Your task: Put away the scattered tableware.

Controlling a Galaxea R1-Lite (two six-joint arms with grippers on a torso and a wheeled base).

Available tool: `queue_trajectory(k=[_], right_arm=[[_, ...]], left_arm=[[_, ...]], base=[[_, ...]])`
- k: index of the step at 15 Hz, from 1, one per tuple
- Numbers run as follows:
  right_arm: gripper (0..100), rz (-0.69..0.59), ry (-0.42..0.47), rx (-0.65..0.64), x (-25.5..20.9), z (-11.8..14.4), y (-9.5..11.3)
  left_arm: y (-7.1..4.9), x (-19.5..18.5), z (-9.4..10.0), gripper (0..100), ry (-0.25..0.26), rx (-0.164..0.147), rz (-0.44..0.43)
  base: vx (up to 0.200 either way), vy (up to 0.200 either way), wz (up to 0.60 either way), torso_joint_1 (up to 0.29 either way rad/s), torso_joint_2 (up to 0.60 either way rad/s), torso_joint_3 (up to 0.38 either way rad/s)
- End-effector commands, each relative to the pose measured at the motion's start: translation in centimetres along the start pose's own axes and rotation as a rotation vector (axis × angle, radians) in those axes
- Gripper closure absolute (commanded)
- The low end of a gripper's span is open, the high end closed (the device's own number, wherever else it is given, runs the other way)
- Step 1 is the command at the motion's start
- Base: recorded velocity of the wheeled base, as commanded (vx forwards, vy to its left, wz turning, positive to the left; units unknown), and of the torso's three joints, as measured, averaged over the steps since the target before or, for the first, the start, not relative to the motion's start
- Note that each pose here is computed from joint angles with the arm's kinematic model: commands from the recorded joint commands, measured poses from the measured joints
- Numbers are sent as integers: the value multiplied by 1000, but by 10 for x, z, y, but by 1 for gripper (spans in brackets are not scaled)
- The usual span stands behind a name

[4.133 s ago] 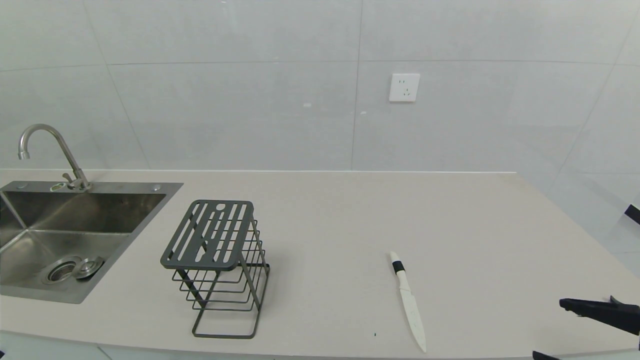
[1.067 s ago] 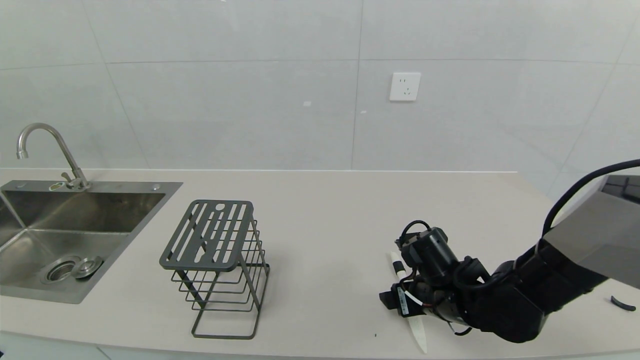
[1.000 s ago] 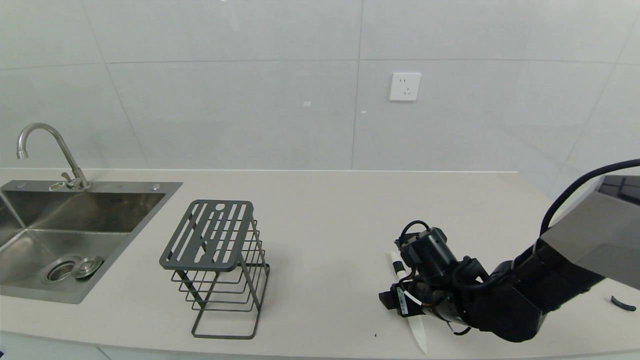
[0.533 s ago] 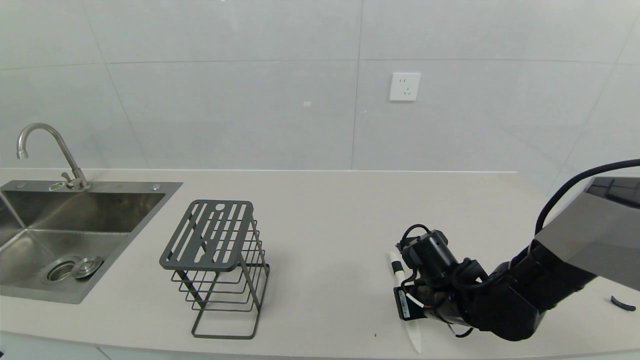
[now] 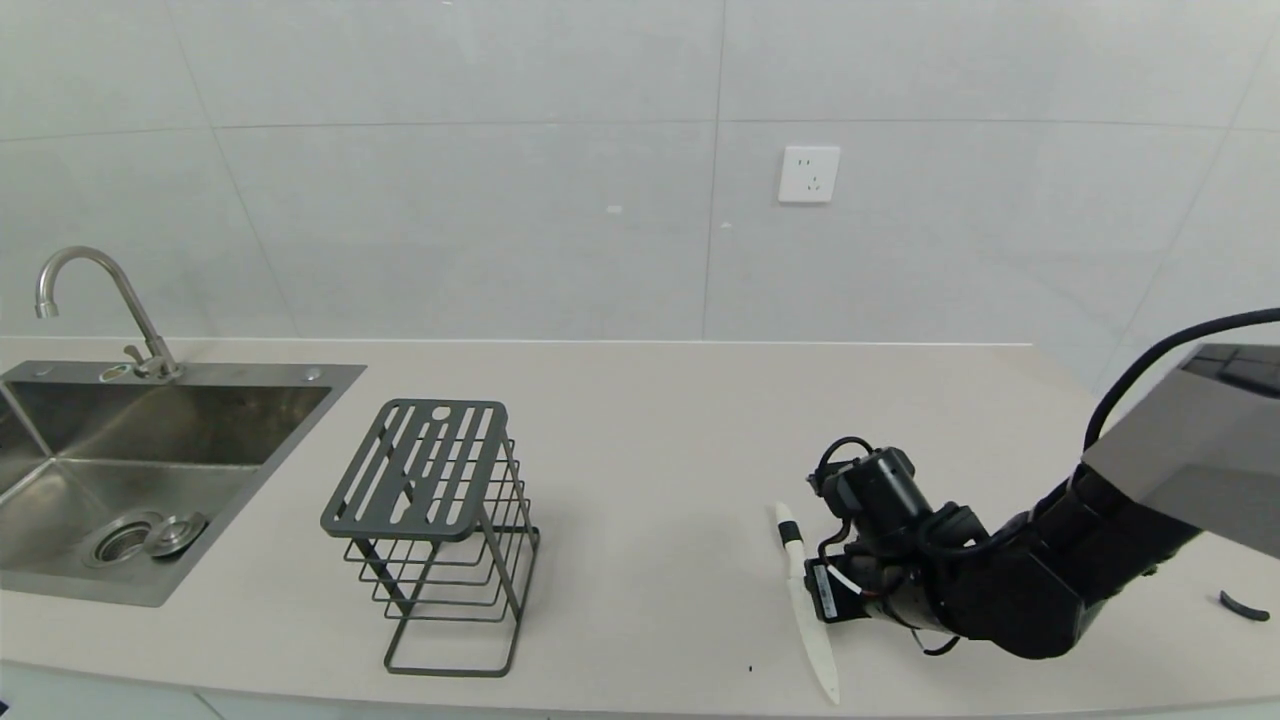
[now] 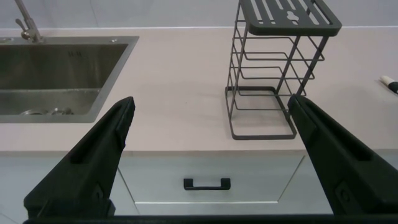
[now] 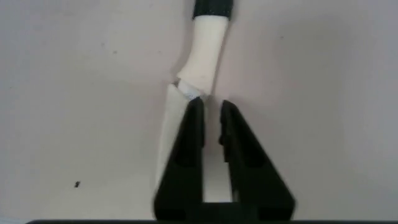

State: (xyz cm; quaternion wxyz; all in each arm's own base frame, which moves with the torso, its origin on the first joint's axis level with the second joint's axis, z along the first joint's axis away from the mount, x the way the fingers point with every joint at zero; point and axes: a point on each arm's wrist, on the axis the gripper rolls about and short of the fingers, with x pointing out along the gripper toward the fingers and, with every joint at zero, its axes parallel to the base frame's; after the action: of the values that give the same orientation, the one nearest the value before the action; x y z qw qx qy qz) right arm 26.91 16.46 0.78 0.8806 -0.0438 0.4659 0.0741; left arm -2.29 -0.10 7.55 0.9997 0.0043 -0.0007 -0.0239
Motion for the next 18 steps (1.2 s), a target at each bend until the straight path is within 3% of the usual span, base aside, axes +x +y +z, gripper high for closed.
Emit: queue_trajectory(k=[1, 4, 9, 13, 14, 18], right_arm=[[0, 25, -116, 25, -22, 20, -2], [0, 54, -156, 14, -37, 23, 5], [0, 35, -21, -63, -3, -9, 24], [0, 23, -9, -58, 5, -9, 22], [100, 18, 0, -58, 5, -12, 20], [100, -15, 78, -101, 12, -34, 20]], left_arm=[[0, 0, 0, 0, 1, 1, 0], [0, 0, 0, 0, 1, 1, 0], [0, 0, 0, 0, 0, 1, 2], [0, 0, 0, 0, 1, 1, 2], [0, 0, 0, 0, 1, 1, 2], [0, 0, 0, 0, 1, 1, 2]], base=[[0, 0, 0, 0, 0, 0], [0, 0, 0, 0, 0, 0], [0, 0, 0, 0, 0, 0], [0, 0, 0, 0, 0, 0], [0, 0, 0, 0, 0, 0], [0, 0, 0, 0, 0, 0]])
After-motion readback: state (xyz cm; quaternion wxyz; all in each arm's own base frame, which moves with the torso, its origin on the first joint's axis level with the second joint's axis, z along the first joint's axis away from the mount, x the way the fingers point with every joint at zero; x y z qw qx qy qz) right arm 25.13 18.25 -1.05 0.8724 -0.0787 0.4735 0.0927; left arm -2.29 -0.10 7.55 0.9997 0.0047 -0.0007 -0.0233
